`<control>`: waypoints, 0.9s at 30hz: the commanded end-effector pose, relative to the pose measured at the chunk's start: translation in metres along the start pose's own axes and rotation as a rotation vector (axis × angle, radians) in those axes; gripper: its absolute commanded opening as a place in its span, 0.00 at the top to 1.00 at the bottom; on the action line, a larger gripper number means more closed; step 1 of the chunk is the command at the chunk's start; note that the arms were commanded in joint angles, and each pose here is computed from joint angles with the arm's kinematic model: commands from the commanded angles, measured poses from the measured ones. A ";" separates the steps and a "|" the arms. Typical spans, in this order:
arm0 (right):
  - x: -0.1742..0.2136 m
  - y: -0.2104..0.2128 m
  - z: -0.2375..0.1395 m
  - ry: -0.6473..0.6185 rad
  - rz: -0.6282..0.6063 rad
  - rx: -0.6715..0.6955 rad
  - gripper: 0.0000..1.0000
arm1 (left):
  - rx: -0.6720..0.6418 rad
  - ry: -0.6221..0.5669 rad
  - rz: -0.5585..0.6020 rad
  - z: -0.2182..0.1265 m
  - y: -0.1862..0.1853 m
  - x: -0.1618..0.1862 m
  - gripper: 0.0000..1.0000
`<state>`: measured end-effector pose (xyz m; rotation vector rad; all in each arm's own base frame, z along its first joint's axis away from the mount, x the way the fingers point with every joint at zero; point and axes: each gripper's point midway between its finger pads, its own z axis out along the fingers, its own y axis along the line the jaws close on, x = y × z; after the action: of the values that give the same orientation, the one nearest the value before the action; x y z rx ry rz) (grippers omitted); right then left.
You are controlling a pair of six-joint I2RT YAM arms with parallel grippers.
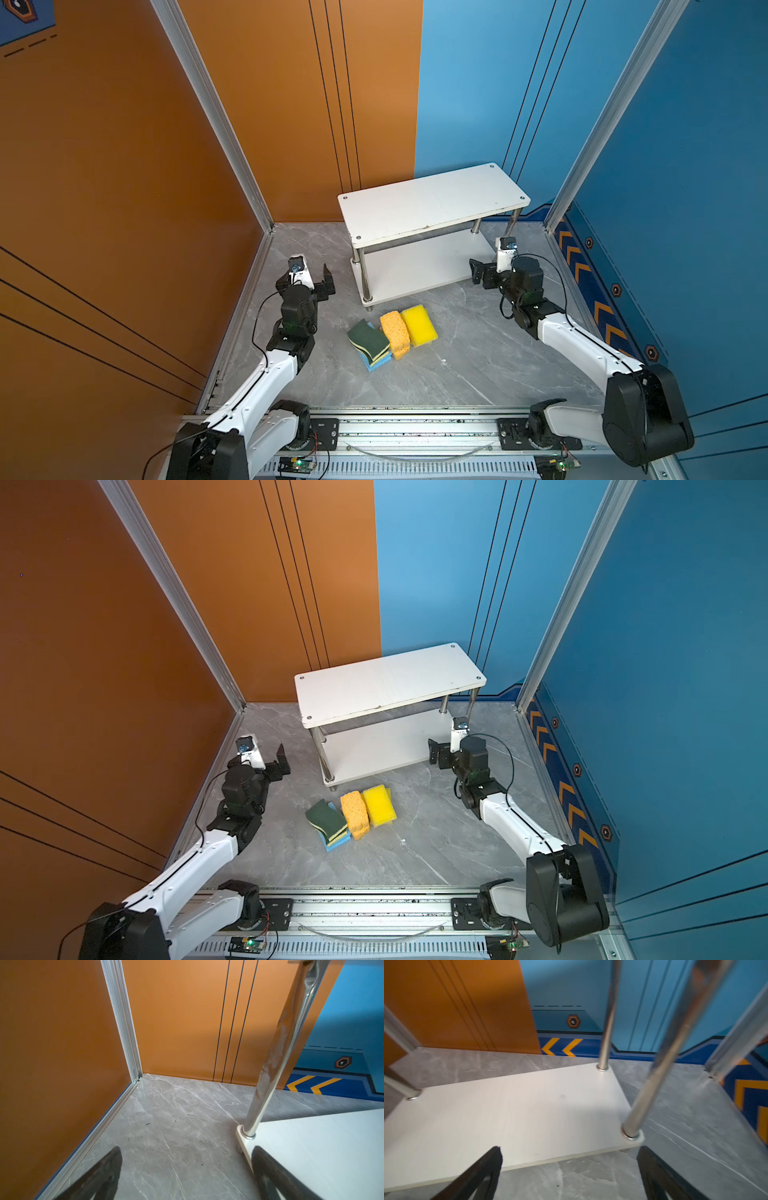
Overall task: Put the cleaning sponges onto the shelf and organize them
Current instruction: 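Move the left gripper toward the green sponges while the right gripper approaches the yellow sponges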
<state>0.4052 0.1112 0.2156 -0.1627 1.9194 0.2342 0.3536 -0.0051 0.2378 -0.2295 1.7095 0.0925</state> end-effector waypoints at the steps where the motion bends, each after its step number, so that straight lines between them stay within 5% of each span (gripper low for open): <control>1: 0.054 0.045 -0.009 0.268 0.013 -0.135 0.00 | -0.077 0.201 -0.071 -0.012 0.009 0.036 0.02; 17: 0.070 0.119 -0.077 0.291 0.201 -0.414 0.00 | 0.165 0.415 -0.343 -0.066 -0.069 0.068 0.02; 27: 0.098 0.144 -0.080 0.431 0.098 -0.445 0.00 | 0.256 0.576 -0.504 -0.100 -0.084 0.094 0.02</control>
<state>0.2732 0.2251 0.1770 -0.3852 2.1968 0.7678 0.2775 -0.1078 0.1768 -0.4831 2.0925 -0.5306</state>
